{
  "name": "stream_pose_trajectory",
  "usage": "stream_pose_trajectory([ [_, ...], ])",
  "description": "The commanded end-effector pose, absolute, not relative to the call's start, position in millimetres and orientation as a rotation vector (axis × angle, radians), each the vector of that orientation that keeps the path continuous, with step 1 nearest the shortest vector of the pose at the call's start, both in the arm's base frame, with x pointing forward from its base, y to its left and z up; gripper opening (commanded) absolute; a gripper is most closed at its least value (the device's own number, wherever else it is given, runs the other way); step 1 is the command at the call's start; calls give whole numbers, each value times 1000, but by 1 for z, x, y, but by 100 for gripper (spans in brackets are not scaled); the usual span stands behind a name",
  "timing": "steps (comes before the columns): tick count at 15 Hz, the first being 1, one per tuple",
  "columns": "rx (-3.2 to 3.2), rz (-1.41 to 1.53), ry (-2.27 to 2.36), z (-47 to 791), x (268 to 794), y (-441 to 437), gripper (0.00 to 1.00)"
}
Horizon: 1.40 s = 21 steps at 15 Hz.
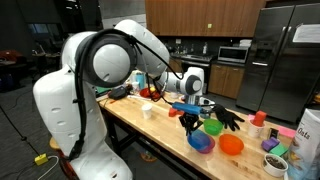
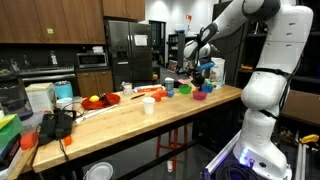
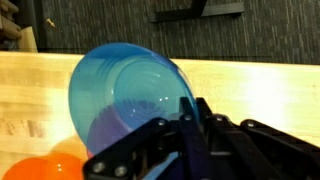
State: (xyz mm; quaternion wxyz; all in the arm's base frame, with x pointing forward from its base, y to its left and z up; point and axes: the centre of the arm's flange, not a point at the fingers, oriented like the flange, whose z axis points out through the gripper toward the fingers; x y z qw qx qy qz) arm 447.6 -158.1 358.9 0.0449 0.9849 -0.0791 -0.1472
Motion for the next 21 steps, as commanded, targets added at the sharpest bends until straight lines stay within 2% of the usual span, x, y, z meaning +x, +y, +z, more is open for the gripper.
stream_pose_trajectory([
  [1,3074,-371,-96,359,466,-164,0],
  [13,3197,-317,137,341,485,-165,1],
  [21,3202,-504,-142,331,465,-183,1],
])
